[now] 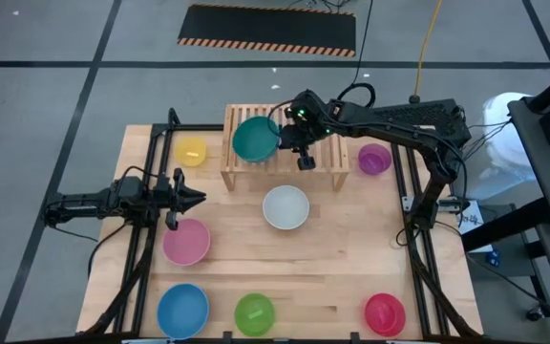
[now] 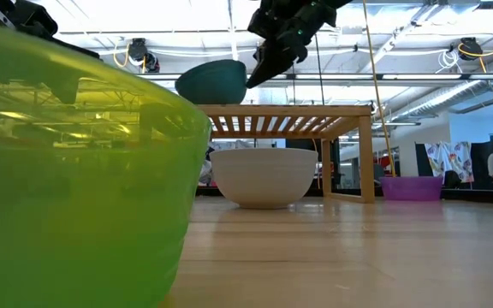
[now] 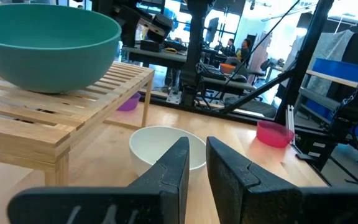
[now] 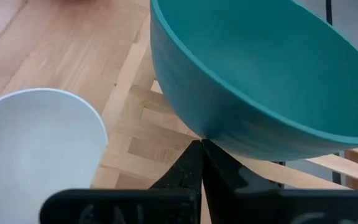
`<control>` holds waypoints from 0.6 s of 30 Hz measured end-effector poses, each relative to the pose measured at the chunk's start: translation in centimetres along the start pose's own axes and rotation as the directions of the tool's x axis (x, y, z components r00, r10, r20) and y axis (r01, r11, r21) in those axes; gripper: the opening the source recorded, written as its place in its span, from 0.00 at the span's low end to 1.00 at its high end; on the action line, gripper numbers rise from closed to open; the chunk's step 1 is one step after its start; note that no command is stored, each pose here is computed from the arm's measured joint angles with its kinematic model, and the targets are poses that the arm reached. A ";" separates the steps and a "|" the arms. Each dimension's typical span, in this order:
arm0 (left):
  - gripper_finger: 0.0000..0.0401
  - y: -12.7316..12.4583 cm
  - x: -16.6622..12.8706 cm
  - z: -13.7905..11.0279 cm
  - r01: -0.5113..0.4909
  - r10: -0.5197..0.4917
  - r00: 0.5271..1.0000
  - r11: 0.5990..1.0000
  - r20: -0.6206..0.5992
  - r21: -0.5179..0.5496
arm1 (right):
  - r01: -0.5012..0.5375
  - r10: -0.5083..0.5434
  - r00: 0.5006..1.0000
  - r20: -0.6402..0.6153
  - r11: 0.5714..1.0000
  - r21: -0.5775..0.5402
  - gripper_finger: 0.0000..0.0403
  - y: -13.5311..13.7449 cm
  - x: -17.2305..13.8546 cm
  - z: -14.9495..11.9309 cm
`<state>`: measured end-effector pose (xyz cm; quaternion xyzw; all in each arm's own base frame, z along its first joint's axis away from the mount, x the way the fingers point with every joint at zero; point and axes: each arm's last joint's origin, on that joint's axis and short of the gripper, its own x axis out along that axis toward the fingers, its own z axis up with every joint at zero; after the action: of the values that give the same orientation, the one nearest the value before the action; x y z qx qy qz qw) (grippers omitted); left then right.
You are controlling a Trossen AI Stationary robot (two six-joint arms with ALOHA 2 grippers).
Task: Place and stack bowls onto a shelf
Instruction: Put the green bowl on the shelf
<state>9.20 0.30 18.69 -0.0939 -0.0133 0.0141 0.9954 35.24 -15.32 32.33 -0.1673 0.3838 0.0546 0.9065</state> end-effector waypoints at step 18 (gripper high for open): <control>0.15 0.0 0.0 0.0 0.000 0.000 1.000 1.000 0.000 -0.030 | -0.038 0.043 0.997 -0.059 0.996 0.079 0.00 0.5 0.6 -1.2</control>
<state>9.20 0.30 18.69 -0.1090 -0.0135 0.0139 0.9938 34.73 -15.32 30.95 -0.1257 0.4164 0.0530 0.8989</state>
